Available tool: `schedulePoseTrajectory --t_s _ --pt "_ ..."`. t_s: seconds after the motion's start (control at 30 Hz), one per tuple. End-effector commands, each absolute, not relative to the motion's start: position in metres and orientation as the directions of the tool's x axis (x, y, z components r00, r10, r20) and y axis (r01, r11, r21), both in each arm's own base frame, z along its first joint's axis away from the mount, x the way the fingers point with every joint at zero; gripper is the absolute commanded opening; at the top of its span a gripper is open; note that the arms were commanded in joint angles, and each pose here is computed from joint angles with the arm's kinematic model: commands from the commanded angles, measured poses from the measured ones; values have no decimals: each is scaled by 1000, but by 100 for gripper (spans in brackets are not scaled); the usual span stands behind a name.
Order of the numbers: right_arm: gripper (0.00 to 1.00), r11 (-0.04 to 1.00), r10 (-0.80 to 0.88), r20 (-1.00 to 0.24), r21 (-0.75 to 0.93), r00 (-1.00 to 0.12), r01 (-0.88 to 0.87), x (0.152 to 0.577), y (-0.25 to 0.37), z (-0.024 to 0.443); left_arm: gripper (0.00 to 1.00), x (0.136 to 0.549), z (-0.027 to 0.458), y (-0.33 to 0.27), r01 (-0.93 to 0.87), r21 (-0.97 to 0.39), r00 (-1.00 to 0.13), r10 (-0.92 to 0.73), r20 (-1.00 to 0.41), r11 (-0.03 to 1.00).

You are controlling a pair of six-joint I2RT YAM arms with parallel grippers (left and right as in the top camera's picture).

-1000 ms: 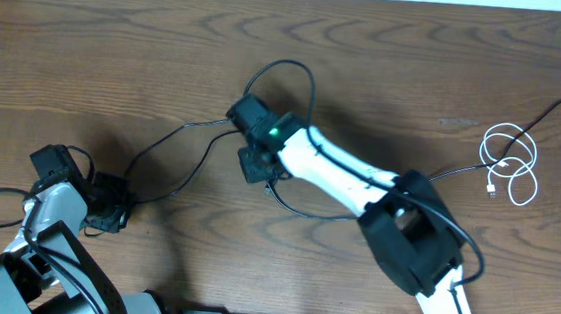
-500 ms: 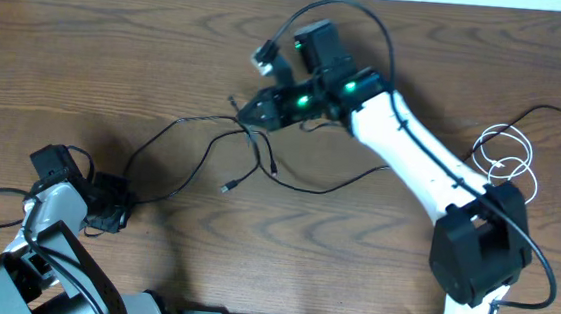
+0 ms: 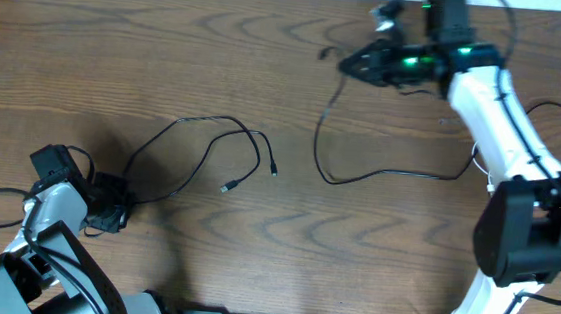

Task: Untangle cables
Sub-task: 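Grasp a black cable with the right gripper and pull it up-right, then drag the black cable to the upper right with the right gripper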

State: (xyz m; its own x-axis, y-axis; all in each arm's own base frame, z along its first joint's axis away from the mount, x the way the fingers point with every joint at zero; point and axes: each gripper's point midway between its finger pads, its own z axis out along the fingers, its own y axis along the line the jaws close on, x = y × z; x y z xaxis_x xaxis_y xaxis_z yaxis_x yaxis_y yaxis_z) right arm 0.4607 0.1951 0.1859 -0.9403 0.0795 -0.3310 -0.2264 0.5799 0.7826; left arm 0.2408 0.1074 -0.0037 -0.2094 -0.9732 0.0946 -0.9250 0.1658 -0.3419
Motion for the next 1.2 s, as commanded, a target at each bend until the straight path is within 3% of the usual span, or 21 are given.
schedulePoseTrajectory --t_s 0.0,0.13,0.33,0.47,0.8,1.03,1.1,1.17 --pt "1 762 189 -341 642 -921 -81 482 130 158 7 227 -17 104 -948 -277 -196 -975 108 160" --pt "1 924 308 -369 335 -877 183 489 32 124 8 229 -16 102 -944 -288 -200 -973 119 159" --pt "1 924 341 -457 0 -822 383 485 -56 114 8 229 -16 102 -944 -289 -200 -972 120 159" --pt "1 933 265 -480 -89 -836 348 488 -74 107 8 229 -16 102 -944 -289 -200 -972 120 159" --pt "2 822 260 -528 -318 -808 472 469 -148 88 8 229 -16 102 -944 -289 -200 -972 120 159" --pt "3 775 343 -502 -326 -794 541 437 -192 56 8 229 -16 102 -944 -289 -200 -972 121 158" --pt "10 795 365 -490 -278 -791 539 435 -193 51 7 229 -16 101 -943 -292 -201 -972 123 158" --pt "34 845 356 -471 -208 -807 493 440 -184 45 8 229 -16 101 -943 -292 -201 -972 123 158"
